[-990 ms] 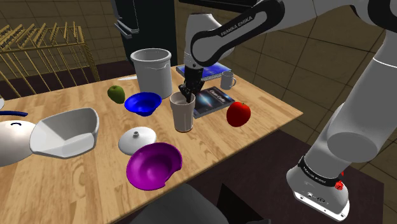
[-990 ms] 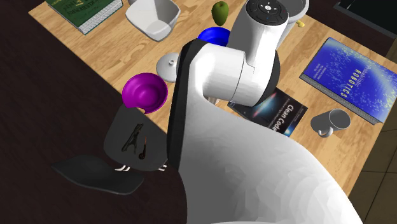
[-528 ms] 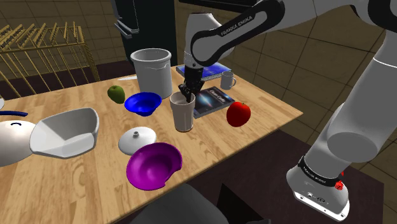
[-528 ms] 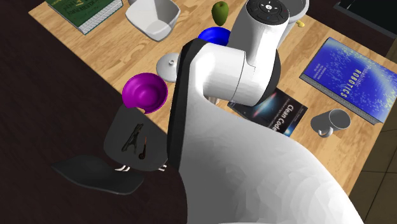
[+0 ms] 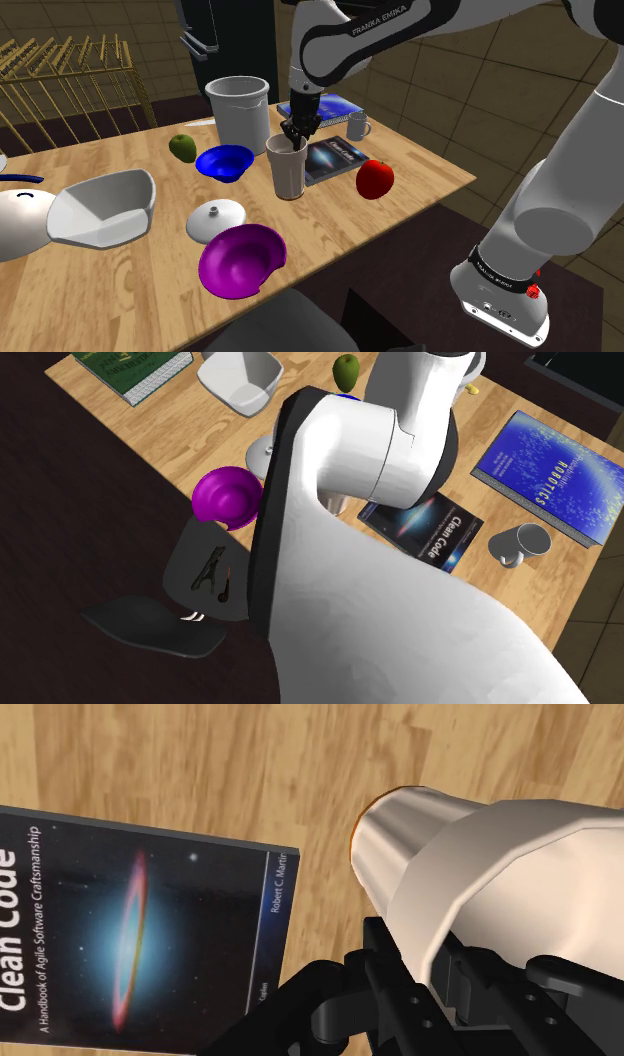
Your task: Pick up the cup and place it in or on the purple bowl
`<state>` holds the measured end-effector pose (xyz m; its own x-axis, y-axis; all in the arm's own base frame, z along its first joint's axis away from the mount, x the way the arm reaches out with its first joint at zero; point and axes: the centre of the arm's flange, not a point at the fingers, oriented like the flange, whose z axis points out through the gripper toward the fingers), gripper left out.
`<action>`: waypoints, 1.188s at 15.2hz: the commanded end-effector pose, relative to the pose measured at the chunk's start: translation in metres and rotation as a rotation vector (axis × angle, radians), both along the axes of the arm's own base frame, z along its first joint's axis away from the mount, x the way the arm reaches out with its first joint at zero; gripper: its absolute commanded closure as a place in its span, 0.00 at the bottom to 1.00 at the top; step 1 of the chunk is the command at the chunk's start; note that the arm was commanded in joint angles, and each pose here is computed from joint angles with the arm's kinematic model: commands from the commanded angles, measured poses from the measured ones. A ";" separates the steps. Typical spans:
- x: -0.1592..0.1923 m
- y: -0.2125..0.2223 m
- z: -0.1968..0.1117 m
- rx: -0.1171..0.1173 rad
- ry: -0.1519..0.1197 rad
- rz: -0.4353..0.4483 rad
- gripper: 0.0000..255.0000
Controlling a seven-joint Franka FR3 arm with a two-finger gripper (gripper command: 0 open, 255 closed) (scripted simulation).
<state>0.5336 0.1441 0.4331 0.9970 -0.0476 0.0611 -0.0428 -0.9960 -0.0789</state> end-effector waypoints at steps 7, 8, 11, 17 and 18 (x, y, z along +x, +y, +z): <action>0.001 0.001 0.043 0.000 0.000 0.000 1.00; 0.001 0.001 0.048 0.000 0.000 0.000 1.00; 0.001 0.001 0.064 0.000 0.000 0.000 1.00; 0.001 0.001 0.096 0.000 0.000 0.000 1.00; 0.001 0.001 0.101 0.000 0.000 0.000 1.00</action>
